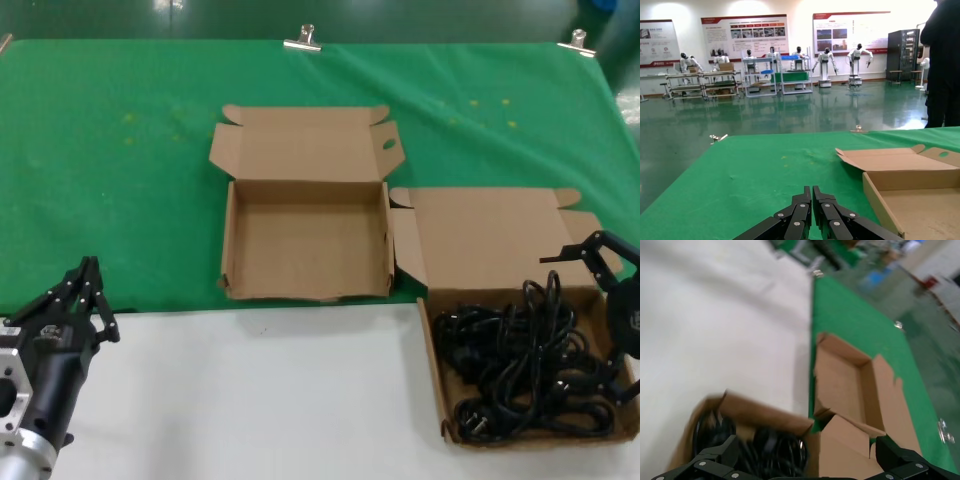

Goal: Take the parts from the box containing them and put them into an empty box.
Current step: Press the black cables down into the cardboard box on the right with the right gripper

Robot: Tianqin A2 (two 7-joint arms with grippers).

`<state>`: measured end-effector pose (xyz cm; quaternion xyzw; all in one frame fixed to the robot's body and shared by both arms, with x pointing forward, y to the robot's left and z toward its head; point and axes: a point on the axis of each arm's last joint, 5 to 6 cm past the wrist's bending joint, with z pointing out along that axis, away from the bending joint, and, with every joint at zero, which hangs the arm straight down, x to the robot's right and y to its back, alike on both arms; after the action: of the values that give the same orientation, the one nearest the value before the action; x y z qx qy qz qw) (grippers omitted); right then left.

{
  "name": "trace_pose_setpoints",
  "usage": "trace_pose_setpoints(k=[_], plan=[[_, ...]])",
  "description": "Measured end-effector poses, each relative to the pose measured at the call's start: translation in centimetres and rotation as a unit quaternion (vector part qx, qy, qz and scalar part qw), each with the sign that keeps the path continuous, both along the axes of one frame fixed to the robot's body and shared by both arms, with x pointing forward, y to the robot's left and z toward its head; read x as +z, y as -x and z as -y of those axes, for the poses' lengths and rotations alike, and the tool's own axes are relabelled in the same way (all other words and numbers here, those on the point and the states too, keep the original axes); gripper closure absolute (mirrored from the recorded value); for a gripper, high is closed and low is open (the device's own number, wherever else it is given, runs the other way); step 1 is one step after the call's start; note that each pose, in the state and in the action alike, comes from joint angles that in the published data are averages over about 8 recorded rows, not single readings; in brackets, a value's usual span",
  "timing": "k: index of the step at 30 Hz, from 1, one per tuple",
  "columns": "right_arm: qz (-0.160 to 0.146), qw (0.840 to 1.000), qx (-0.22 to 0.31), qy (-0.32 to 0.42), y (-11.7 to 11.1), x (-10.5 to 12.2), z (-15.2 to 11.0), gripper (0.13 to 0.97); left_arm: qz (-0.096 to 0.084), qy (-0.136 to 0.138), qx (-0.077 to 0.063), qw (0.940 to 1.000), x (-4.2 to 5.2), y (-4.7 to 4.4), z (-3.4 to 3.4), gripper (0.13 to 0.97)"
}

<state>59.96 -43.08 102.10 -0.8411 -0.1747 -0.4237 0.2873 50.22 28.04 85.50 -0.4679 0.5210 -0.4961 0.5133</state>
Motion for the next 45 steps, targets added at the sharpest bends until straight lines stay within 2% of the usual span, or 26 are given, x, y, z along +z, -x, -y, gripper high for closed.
trace_pose_setpoints(k=[9, 14, 22, 34, 45], plan=[[0.066, 0.986, 0.075, 0.137, -3.9, 0.6, 1.0, 0.13, 0.0, 0.0, 0.0, 1.0, 0.0, 0.0, 0.0, 0.929], [0.085, 0.974, 0.109, 0.181, -5.4, 0.4, 0.7, 0.13, 0.0, 0.0, 0.0, 1.0, 0.0, 0.0, 0.0, 0.929], [0.089, 0.963, 0.145, 0.208, -5.6, -0.9, 0.2, 0.13, 0.0, 0.0, 0.0, 1.0, 0.0, 0.0, 0.0, 0.929], [0.097, 0.959, 0.153, 0.218, -5.5, -2.2, 0.7, 0.152, 0.0, 0.0, 0.0, 1.0, 0.0, 0.0, 0.0, 0.929], [0.107, 0.956, 0.153, 0.228, -5.6, -2.9, 1.1, 0.277, 0.0, 0.0, 0.0, 1.0, 0.0, 0.0, 0.0, 0.929]])
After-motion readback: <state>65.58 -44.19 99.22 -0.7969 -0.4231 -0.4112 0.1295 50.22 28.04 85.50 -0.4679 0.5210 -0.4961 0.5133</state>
